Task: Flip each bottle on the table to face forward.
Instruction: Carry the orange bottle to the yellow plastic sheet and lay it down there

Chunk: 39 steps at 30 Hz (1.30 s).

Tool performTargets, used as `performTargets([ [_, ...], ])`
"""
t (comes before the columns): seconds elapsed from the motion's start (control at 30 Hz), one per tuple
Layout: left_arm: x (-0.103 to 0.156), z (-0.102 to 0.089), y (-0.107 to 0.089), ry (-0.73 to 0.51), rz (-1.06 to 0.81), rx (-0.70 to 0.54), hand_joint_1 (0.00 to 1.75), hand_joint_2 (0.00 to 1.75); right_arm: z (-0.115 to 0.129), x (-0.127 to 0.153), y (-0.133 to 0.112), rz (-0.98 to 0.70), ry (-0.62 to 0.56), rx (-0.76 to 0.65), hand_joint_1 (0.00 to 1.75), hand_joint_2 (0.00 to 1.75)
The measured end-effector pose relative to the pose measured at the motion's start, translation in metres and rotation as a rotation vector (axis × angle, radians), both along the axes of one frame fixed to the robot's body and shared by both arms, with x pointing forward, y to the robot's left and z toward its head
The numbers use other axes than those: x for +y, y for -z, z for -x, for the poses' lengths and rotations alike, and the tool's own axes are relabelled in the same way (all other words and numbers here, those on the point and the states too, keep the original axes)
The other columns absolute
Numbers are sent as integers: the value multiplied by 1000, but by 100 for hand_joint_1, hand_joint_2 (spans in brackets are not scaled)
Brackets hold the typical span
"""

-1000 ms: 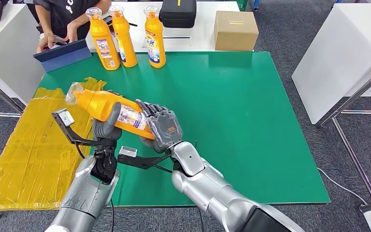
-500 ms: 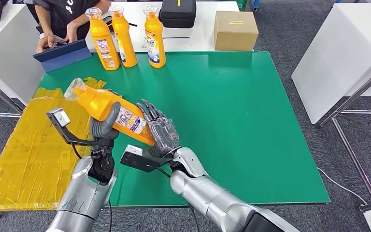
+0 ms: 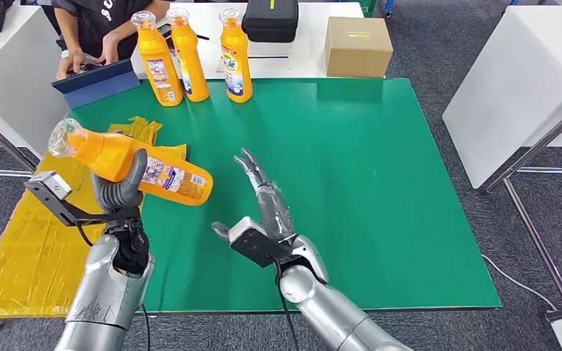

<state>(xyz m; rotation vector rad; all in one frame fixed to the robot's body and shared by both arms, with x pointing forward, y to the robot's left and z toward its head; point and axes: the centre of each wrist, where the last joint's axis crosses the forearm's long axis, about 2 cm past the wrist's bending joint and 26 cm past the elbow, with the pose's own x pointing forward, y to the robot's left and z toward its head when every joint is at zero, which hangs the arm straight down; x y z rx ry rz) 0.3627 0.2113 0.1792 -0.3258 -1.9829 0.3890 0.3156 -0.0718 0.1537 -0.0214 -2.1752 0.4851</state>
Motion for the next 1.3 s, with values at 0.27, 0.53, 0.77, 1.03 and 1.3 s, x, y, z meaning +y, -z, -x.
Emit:
performTargets([
  [0.27, 23, 17, 4, -327, -533, -128, 175, 175, 27, -70, -8, -18, 187, -109, 0, 175],
  [0.53, 38, 31, 21, -507, -982, -216, 175, 175, 42, -132, -16, -81, 340, -161, 0, 175],
  [0.77, 51, 30, 38, -601, -1262, -277, 175, 175, 51, -165, -23, -82, 454, -216, 0, 175],
  [1.03, 77, 29, 55, -627, -1719, -368, 175, 175, 65, -203, -27, -30, 579, -254, 0, 175],
  [1.3, 74, 26, 61, -715, -1876, -192, 175, 175, 71, -212, -28, -15, 630, -274, 0, 175],
])
